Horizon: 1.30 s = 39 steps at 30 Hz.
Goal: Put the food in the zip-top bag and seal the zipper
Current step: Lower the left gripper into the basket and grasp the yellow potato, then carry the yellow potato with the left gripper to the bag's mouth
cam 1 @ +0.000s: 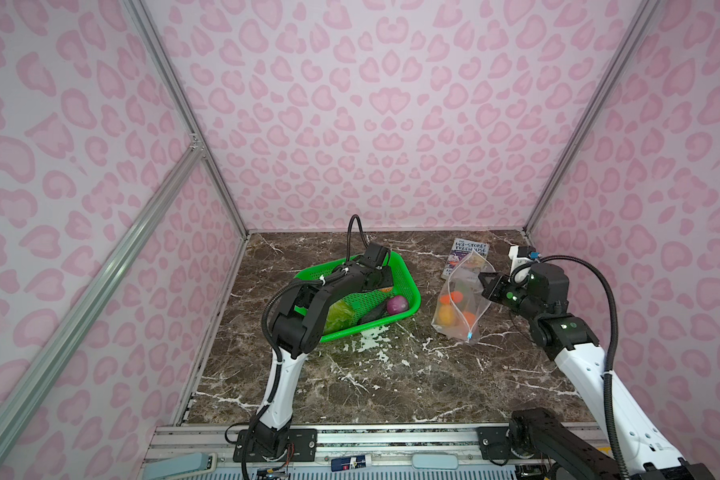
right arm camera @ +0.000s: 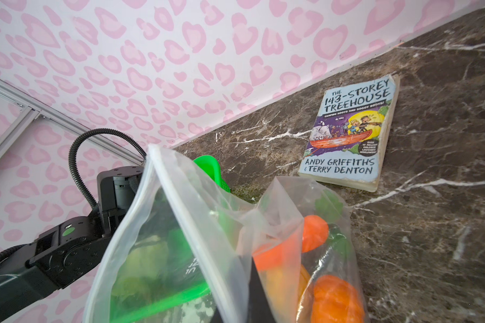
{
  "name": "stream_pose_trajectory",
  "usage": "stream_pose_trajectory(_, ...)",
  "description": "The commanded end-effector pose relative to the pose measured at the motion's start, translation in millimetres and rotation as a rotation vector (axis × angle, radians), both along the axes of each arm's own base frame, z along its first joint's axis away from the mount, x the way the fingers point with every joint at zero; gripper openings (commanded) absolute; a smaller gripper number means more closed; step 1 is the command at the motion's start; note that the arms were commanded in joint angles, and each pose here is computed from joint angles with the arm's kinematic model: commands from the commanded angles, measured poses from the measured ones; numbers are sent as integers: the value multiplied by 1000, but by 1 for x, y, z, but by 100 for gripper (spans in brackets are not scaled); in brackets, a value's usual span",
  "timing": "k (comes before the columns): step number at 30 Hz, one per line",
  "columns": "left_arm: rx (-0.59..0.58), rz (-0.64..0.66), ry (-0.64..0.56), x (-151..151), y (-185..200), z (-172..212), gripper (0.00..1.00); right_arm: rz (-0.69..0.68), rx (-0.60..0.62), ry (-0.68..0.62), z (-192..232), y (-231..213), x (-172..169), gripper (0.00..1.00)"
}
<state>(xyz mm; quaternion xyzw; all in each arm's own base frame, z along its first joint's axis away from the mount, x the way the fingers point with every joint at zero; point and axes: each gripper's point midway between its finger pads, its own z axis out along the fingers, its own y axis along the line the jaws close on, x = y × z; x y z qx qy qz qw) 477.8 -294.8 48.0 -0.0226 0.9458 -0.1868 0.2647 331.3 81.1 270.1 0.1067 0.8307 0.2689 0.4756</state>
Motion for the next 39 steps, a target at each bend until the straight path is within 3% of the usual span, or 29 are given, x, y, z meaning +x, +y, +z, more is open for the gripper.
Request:
stream_pose_trajectory(1,8,-7,-51,-1,6,21,51,1,-80,-3,6,-6,0,0)
stream_pose_trajectory(7,-26,-50,-115,-16,10,60,51,21,-164,44,6,-9,0,0)
stream_pose_trajectory(25,-270,-194,-296,-74,1,200,51,179,-46,99,-34,76,42,0)
stream_pose_trajectory(33,-380,-293,-402,-114,-27,265,51,180,-35,106,-38,87,52,0)
stream_pose_trajectory(39,-440,-369,-464,-142,-63,289,51,155,-36,89,-32,81,49,0)
